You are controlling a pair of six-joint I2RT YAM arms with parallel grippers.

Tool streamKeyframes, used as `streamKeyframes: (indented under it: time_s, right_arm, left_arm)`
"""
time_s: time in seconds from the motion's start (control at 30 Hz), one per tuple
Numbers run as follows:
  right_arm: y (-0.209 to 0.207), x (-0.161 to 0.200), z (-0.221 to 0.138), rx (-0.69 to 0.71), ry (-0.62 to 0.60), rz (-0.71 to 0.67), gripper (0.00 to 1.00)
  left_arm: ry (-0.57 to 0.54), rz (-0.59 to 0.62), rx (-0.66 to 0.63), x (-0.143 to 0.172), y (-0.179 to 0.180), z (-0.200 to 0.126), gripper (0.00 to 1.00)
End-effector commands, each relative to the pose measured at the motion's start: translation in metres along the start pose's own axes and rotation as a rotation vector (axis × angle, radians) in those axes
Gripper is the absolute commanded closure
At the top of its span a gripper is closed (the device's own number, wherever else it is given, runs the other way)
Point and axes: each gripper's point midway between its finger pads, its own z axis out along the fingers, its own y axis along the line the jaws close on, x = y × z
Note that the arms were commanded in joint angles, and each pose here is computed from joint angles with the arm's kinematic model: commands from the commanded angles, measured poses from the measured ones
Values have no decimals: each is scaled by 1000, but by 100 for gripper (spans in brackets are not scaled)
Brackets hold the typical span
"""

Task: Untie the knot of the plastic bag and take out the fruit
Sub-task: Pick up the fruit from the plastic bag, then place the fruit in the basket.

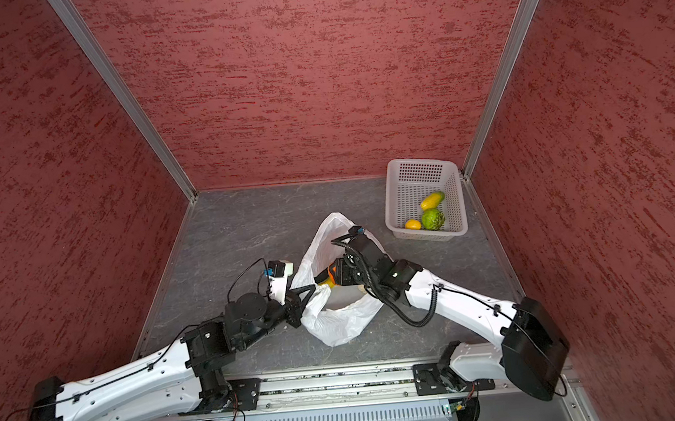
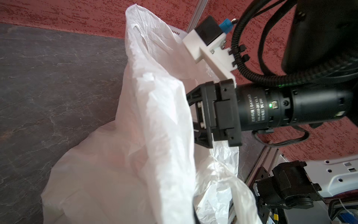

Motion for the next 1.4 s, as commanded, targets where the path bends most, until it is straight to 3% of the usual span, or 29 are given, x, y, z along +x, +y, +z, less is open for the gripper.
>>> streamKeyframes:
  time_s: [0.0,0.43,0.8,1.1,1.37]
  right_arm:
    - [18,-11,-27,-36,-7,-2,47]
    - [18,-80,-86,-2,-168,-17,45]
    - [-76,-159,-115,193,-368,56,44]
    - [-182,-225,-101,350,-504,151,43]
    - [-258,-247,-45,469,-444,162,42]
  left_arm:
    - [-25,-8,10,-6,-2,0,100]
    - [-15,1,14,-8,-5,-1,100]
    - [21,8,16,-4,-1,-8,100]
    - [59,-8,22,5,1,-17,100]
    - [36,-22,17,3,4,-22,100]
